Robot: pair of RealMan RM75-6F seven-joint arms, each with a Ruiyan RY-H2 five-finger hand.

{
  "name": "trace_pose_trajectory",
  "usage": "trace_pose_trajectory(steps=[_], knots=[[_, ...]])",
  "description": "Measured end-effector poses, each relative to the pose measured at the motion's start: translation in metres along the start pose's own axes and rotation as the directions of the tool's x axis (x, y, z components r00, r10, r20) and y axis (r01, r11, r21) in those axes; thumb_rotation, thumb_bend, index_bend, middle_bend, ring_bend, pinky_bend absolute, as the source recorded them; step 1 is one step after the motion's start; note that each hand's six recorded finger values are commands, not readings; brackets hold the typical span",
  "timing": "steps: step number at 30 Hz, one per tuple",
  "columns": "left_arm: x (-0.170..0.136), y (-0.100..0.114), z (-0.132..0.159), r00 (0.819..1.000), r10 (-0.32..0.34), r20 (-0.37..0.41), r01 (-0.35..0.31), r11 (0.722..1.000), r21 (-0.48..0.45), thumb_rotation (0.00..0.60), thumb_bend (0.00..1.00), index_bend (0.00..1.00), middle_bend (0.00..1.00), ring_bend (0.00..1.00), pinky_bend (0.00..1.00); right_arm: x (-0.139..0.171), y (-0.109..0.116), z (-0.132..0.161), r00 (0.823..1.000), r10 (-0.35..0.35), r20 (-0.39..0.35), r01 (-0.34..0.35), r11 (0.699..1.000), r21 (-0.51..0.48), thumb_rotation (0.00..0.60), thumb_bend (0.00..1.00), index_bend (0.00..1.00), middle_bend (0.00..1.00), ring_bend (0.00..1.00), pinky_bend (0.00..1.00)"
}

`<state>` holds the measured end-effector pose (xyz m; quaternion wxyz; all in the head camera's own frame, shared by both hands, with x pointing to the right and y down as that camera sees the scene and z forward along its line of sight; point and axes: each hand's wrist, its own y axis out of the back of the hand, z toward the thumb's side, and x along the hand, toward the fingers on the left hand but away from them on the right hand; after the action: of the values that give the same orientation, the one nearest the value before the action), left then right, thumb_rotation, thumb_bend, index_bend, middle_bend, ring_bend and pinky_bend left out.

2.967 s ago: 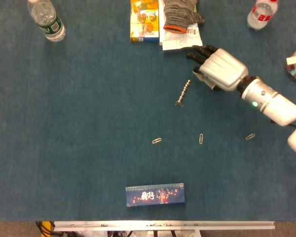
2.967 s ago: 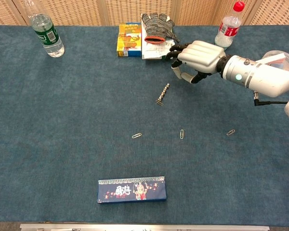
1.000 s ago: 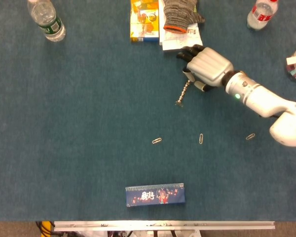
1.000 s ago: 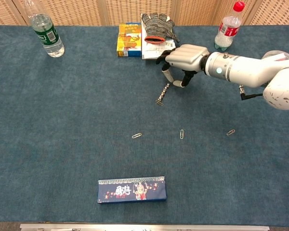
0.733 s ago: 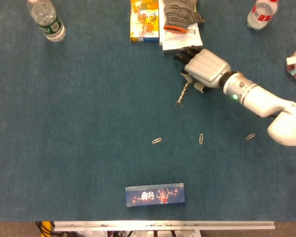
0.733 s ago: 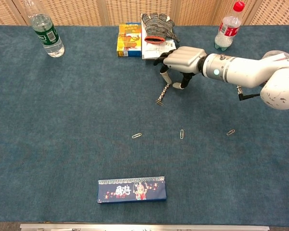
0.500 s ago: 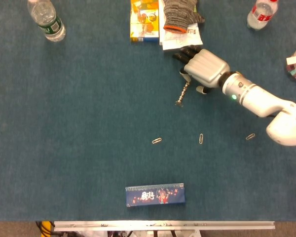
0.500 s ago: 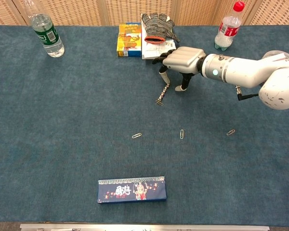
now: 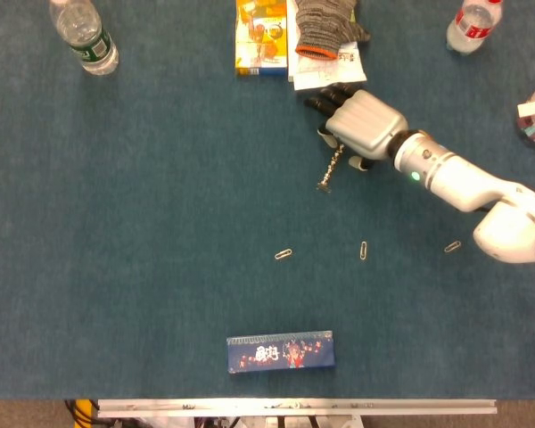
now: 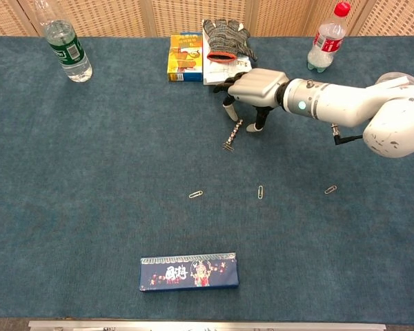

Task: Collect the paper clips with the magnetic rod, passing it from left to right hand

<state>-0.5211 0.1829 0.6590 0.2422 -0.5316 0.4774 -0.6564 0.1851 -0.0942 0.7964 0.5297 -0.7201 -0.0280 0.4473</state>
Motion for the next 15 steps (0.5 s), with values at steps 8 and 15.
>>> trace_pose_trajectory(steps=[8,15], knots=[[-0.0009,0.0003,-0.0012,1.0,0.002,-0.003,-0.002,1.0,-0.002,0.6,0.36,0.08,0.0,0.0,0.0,-0.004,-0.0011,0.0021,1.0,0.004,-0.002,-0.004,1.0,0.004,0.6,0.21,0.47,0.06,0.0,0.08],[-0.0023,0.0007,-0.0036,1.0,0.003,-0.007,-0.003,1.0,-0.004,0.6,0.36,0.08,0.0,0.0,0.0,-0.0072,-0.0025,0.0031,1.0,0.007,-0.002,-0.007,1.0,0.008,0.6,0.22,0.47,0.06,0.0,0.08]])
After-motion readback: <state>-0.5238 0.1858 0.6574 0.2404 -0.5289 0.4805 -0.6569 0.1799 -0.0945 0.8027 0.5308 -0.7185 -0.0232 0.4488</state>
